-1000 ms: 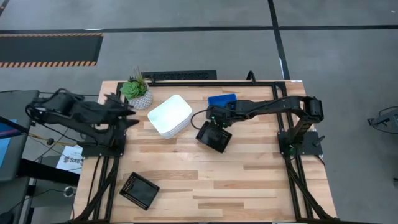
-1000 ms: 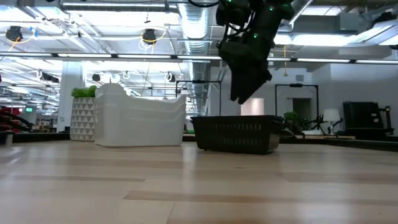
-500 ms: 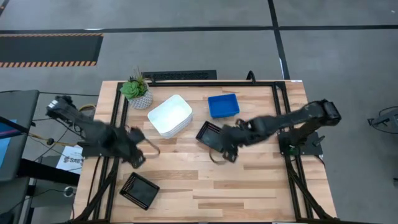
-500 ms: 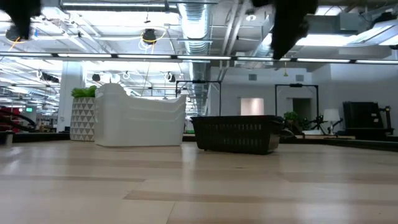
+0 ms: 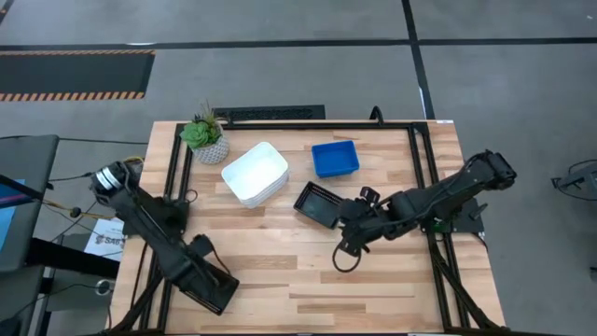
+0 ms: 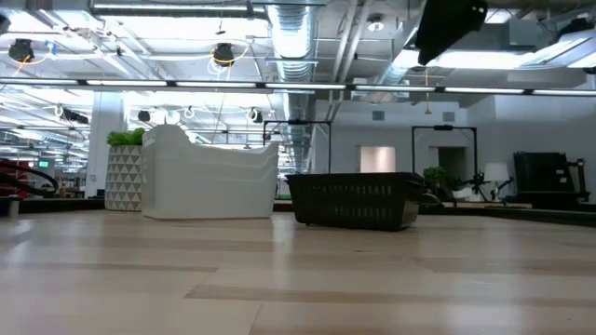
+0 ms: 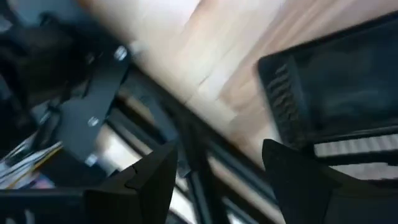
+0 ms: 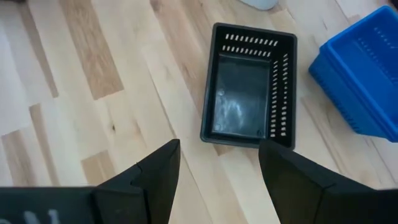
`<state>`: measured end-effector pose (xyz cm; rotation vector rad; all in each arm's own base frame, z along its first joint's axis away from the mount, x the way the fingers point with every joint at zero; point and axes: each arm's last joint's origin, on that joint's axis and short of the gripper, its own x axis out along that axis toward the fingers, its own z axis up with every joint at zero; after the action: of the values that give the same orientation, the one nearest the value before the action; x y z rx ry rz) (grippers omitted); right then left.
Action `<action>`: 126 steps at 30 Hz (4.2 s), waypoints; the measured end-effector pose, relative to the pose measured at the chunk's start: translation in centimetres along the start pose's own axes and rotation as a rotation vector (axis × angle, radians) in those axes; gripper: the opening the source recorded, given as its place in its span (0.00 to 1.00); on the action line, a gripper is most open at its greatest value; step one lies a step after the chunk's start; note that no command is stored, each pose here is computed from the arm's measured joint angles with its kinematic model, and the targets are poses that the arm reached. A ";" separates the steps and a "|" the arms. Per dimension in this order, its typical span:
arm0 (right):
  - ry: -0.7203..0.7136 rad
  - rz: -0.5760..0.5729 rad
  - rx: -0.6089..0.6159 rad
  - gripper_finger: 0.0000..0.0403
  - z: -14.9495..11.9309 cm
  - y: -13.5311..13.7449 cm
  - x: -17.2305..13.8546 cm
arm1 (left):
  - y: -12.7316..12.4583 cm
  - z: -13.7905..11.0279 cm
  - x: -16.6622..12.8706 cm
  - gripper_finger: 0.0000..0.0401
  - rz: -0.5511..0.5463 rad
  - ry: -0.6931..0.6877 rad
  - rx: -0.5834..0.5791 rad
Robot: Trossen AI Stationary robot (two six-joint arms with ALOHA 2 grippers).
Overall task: Stack baskets by color
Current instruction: Stack the bottom black bin on the black bins
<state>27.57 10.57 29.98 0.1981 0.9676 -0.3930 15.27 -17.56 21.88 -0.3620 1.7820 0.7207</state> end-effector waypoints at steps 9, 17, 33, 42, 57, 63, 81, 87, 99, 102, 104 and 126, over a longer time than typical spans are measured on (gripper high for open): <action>0.004 -0.015 -0.015 0.60 -0.1 0.2 0.3 | -1.4 -0.9 2.0 0.56 0.035 0.099 -0.024; 0.002 -0.007 -0.025 0.60 -0.3 0.4 0.1 | -3.7 0.2 2.2 0.56 -0.236 -0.130 -0.049; -0.013 0.015 0.010 0.60 -0.3 0.8 0.0 | -2.2 13.2 -1.0 0.56 -0.085 -0.913 0.031; -0.034 0.042 0.008 0.59 -0.3 1.3 0.0 | 0.2 12.1 -4.1 0.56 -0.054 -0.525 0.064; 0.015 -0.007 -0.056 0.59 -0.8 2.3 2.1 | -3.4 0.2 0.6 0.56 -0.239 -0.164 -0.292; 0.012 -0.004 -0.052 0.59 -0.7 2.4 2.4 | -4.9 1.5 3.6 0.56 -0.429 -0.196 -0.268; -0.092 0.033 0.277 0.59 0.9 3.8 5.4 | -4.7 13.6 2.7 0.56 -0.798 -0.650 -0.036; 0.051 -0.028 0.365 0.59 -1.1 4.9 8.2 | -4.4 14.8 2.2 0.56 -0.837 -0.671 0.066; 0.183 -0.047 0.590 0.59 -4.2 7.8 11.2 | -3.2 14.6 1.8 0.56 -0.749 -0.709 0.065; 0.204 -0.062 0.608 0.59 -5.2 8.5 11.8 | -2.9 14.4 1.7 0.56 -0.734 -0.712 0.070; 0.205 -0.064 0.615 0.59 -5.4 8.7 11.9 | -2.8 14.4 1.7 0.56 -0.720 -0.721 0.074; 0.177 -0.025 0.478 0.04 -4.2 8.1 12.7 | -2.7 14.4 2.0 0.56 -0.684 -0.722 0.085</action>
<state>34.12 16.42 17.03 0.6639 1.0390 -0.6350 26.96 -10.30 16.51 -0.5336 0.9076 0.2257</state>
